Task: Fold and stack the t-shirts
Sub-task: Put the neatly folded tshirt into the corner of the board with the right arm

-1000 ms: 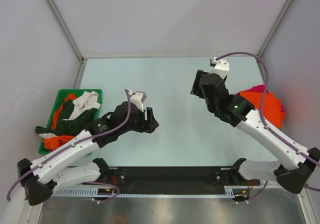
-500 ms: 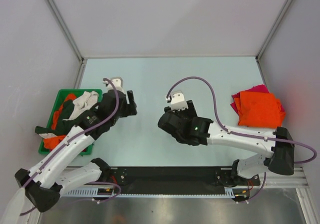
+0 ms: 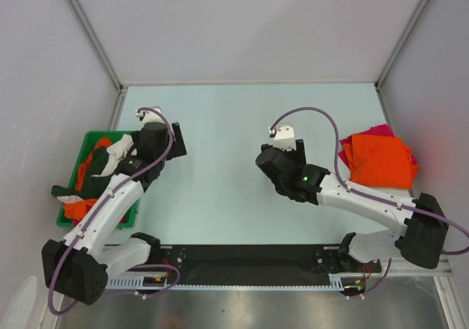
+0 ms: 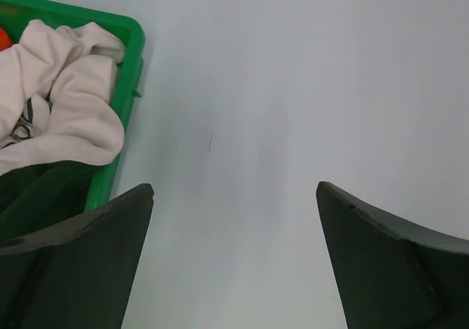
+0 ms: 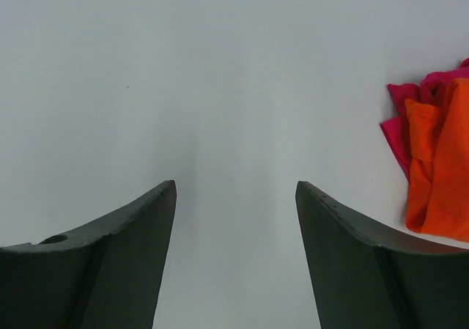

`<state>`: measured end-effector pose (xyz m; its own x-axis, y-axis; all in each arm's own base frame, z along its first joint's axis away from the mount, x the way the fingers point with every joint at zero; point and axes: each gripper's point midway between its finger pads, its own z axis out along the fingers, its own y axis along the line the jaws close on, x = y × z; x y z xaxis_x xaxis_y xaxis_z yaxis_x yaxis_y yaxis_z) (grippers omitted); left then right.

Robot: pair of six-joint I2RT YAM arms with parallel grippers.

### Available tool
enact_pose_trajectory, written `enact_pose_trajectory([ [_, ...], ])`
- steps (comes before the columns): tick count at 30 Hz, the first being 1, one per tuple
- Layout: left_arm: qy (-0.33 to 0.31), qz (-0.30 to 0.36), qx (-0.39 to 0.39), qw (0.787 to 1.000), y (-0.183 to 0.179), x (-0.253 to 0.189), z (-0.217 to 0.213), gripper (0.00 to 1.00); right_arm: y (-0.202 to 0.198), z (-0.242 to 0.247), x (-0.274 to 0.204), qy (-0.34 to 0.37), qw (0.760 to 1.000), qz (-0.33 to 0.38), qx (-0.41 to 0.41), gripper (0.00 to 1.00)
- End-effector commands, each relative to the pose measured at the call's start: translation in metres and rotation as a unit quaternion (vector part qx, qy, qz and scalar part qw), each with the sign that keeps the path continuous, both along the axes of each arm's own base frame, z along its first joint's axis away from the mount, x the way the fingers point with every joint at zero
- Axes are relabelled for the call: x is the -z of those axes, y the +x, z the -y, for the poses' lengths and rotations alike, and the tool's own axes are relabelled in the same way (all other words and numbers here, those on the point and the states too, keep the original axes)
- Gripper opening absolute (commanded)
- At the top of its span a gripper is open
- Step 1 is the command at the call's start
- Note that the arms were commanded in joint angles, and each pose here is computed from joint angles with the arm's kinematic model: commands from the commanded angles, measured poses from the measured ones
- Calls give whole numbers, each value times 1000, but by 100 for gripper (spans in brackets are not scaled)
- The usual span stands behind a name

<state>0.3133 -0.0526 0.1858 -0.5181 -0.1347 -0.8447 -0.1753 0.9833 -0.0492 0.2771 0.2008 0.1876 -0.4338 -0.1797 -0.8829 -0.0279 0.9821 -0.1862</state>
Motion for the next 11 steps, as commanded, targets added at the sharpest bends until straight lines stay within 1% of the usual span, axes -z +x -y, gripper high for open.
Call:
enact_pose_trajectory([
  [1,-31,42,2,999,24,-18,-10,100,2,-3,-25,58,997,33,-28,73],
  [4,-42,28,-17,999,30,-11,-10,100,1,-2,-17,52,998,19,-33,73],
  [7,-52,-14,-27,998,34,4,-6,99,3,-2,-10,37,999,11,-34,74],
  [8,-49,-39,-24,998,34,14,-3,100,4,0,-8,34,999,9,-32,74],
  [11,-48,-48,-41,997,32,22,-7,100,6,-4,-7,34,999,9,-39,74],
])
